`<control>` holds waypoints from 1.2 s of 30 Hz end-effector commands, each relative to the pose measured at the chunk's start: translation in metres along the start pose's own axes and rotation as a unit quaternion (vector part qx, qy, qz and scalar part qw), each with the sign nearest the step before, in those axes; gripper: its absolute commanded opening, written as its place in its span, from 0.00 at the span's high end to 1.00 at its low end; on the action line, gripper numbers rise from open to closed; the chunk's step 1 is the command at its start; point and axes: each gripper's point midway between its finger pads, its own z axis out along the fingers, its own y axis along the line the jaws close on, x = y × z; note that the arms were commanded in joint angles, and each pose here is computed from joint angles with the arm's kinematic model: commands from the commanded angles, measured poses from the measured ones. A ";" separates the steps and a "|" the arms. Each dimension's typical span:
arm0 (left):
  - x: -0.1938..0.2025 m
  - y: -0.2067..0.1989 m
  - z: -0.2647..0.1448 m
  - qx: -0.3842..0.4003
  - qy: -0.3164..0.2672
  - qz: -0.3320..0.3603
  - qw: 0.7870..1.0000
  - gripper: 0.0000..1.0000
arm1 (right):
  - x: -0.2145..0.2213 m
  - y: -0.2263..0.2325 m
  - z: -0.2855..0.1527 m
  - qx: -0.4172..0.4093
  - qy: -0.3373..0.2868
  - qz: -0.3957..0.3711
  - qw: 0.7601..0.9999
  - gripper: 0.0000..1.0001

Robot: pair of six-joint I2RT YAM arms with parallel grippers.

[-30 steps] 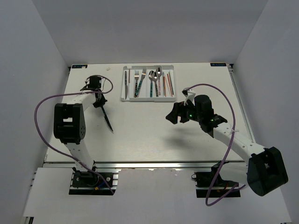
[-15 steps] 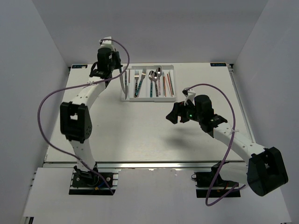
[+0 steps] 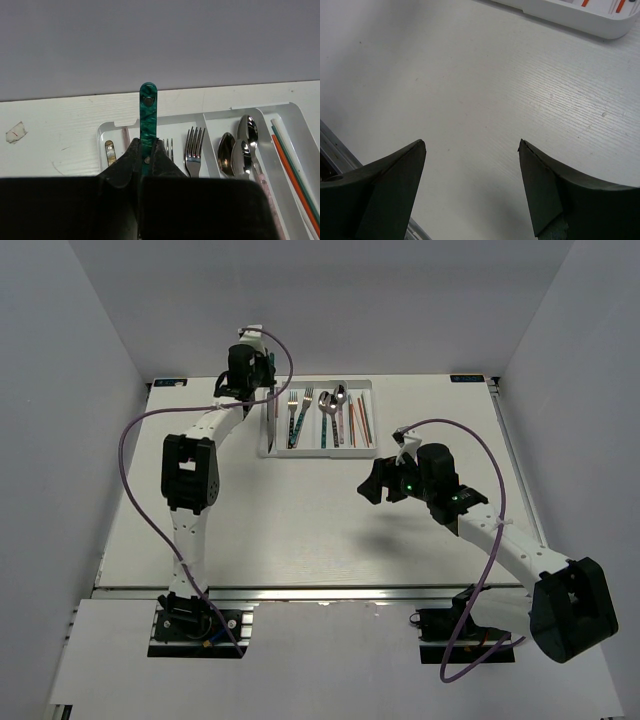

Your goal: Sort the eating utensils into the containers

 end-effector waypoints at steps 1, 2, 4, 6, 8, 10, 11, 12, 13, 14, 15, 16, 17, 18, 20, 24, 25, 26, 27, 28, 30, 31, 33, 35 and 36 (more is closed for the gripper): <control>-0.037 -0.012 -0.007 0.024 -0.041 0.011 0.999 1.00 | -0.015 -0.002 0.000 0.008 -0.016 -0.011 1.000 0.20; -0.032 -0.012 -0.007 0.025 -0.033 0.011 0.999 0.96 | -0.013 -0.002 0.001 0.008 -0.013 -0.010 1.000 0.20; -0.031 -0.013 -0.009 0.026 -0.029 0.010 0.999 0.79 | -0.013 -0.002 0.002 0.008 -0.013 -0.010 1.000 0.20; -0.030 -0.016 -0.014 0.031 -0.025 0.009 0.999 0.67 | -0.012 -0.003 0.002 0.009 -0.012 -0.010 1.000 0.20; -0.031 -0.016 -0.018 0.030 -0.029 0.008 0.999 0.56 | -0.013 -0.003 0.001 0.011 -0.013 -0.011 1.000 0.20; -0.034 -0.017 -0.026 0.029 -0.029 0.005 0.999 0.51 | -0.013 -0.003 0.001 0.011 -0.016 -0.012 1.000 0.20; -0.035 -0.015 -0.029 0.024 -0.027 0.004 0.999 0.47 | -0.014 -0.003 0.000 0.010 -0.017 -0.012 1.000 0.20; -0.041 -0.016 -0.034 0.023 -0.029 0.002 0.999 0.47 | -0.015 -0.002 0.000 0.009 -0.018 -0.013 1.000 0.20; -0.042 -0.017 -0.038 0.022 -0.029 0.001 0.999 0.46 | -0.016 -0.002 0.000 0.008 -0.019 -0.013 1.000 0.20; -0.045 -0.016 -0.042 0.019 -0.030 0.001 0.999 0.46 | -0.015 -0.002 0.000 0.008 -0.019 -0.012 1.000 0.20; -0.054 -0.017 -0.051 0.015 -0.036 -0.006 0.999 0.46 | -0.016 -0.001 0.000 0.007 -0.021 -0.013 1.000 0.20; -0.060 -0.016 -0.057 0.009 -0.039 -0.009 0.999 0.46 | -0.017 0.000 -0.001 0.006 -0.023 -0.013 1.000 0.20; -0.064 -0.016 -0.065 0.003 -0.039 -0.014 0.999 0.46 | -0.018 0.001 -0.002 0.004 -0.023 -0.012 1.000 0.20; -0.078 -0.017 -0.083 -0.005 -0.051 -0.030 0.998 0.44 | -0.018 0.001 -0.002 0.003 -0.023 -0.011 1.000 0.20; -0.092 -0.013 -0.107 -0.026 -0.067 -0.052 0.996 0.26 | -0.025 0.005 -0.006 0.000 -0.031 -0.010 0.999 0.20; -0.102 -0.010 -0.170 -0.065 -0.060 -0.122 0.989 0.02 | -0.031 0.001 -0.020 0.034 -0.038 0.009 0.999 0.11; -0.101 -0.003 -0.184 -0.087 -0.058 -0.131 0.986 0.02 | -0.034 -0.002 -0.024 0.047 -0.042 0.011 0.998 0.11; -0.092 0.001 -0.210 -0.104 -0.042 -0.137 0.984 0.02 | -0.041 -0.010 -0.033 0.078 -0.058 0.011 0.995 0.11; -0.088 0.004 -0.225 -0.119 -0.035 -0.148 0.981 0.02 | -0.041 -0.014 -0.042 0.101 -0.051 0.016 0.993 0.11; -0.083 0.007 -0.240 -0.130 -0.031 -0.150 0.980 0.02 | -0.044 -0.018 -0.048 0.119 -0.055 0.017 0.991 0.11; -0.064 0.018 -0.282 -0.162 -0.016 -0.147 0.976 0.02 | -0.066 -0.029 -0.076 0.179 -0.095 0.015 0.979 0.11; -0.058 0.021 -0.295 -0.170 -0.012 -0.143 0.975 0.02 | -0.068 -0.038 -0.096 0.220 -0.103 0.016 0.970 0.11; -0.040 0.031 -0.333 -0.194 0.003 -0.125 0.973 0.02 | -0.076 -0.042 -0.118 0.252 -0.120 0.012 0.960 0.11; -0.027 0.041 -0.359 -0.221 0.020 -0.104 0.970 0.02 | -0.086 -0.043 -0.151 0.283 -0.145 0.001 0.948 0.11; -0.026 0.044 -0.378 -0.227 0.014 -0.086 0.970 0.02 | -0.087 -0.042 -0.160 0.290 -0.152 0.000 0.945 0.11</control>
